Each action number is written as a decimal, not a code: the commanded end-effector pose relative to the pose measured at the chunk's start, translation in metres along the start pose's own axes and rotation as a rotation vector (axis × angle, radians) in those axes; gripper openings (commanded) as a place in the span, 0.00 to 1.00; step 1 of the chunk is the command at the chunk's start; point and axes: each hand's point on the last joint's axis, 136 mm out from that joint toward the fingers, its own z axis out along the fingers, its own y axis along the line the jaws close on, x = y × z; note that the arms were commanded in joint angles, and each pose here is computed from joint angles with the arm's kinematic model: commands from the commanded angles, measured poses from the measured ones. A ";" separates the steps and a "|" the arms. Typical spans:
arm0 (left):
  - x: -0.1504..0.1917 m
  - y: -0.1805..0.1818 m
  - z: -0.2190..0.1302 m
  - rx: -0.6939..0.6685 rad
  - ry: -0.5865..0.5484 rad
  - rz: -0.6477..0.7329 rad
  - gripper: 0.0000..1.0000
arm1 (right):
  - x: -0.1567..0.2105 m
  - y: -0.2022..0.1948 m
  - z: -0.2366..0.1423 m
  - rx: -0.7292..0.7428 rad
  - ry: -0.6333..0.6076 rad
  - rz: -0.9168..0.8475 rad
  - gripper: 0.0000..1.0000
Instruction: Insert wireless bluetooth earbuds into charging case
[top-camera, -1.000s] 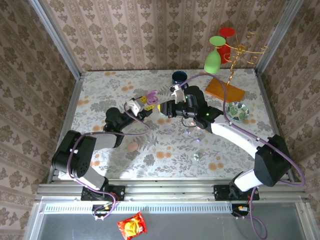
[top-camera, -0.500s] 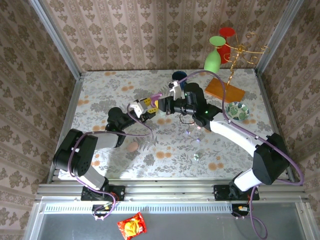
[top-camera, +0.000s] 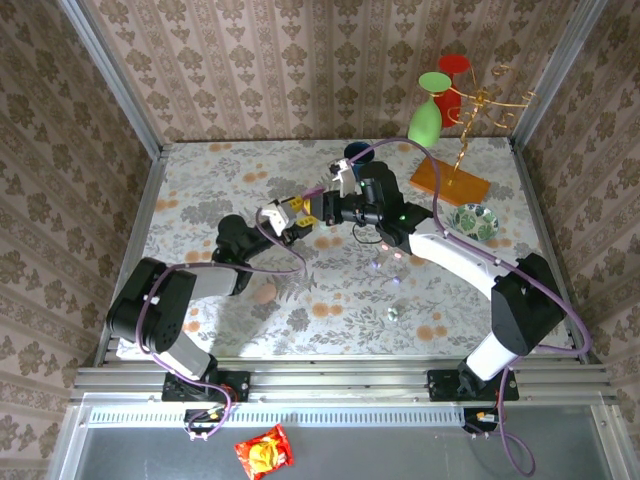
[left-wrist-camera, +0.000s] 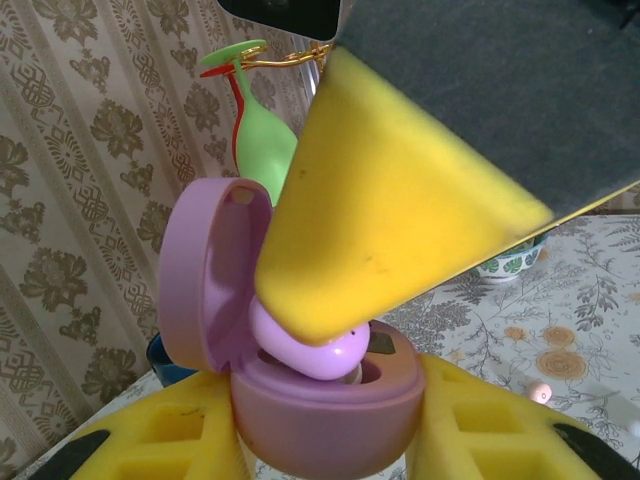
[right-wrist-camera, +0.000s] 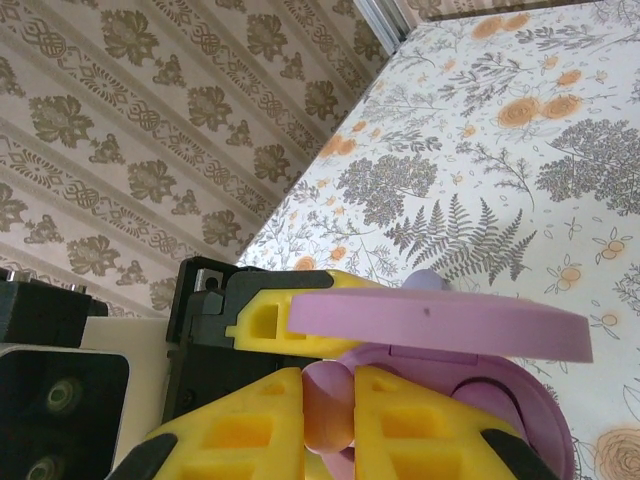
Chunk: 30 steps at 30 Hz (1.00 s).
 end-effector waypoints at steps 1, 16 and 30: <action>-0.022 -0.005 0.003 0.010 -0.066 0.041 0.26 | 0.000 0.003 0.007 -0.014 0.008 0.016 0.20; -0.023 0.004 0.002 -0.039 -0.063 0.041 0.26 | 0.001 -0.009 0.001 0.076 0.013 0.004 0.28; -0.015 0.007 0.001 -0.044 -0.047 0.030 0.26 | -0.011 0.004 -0.016 0.059 -0.040 -0.025 0.40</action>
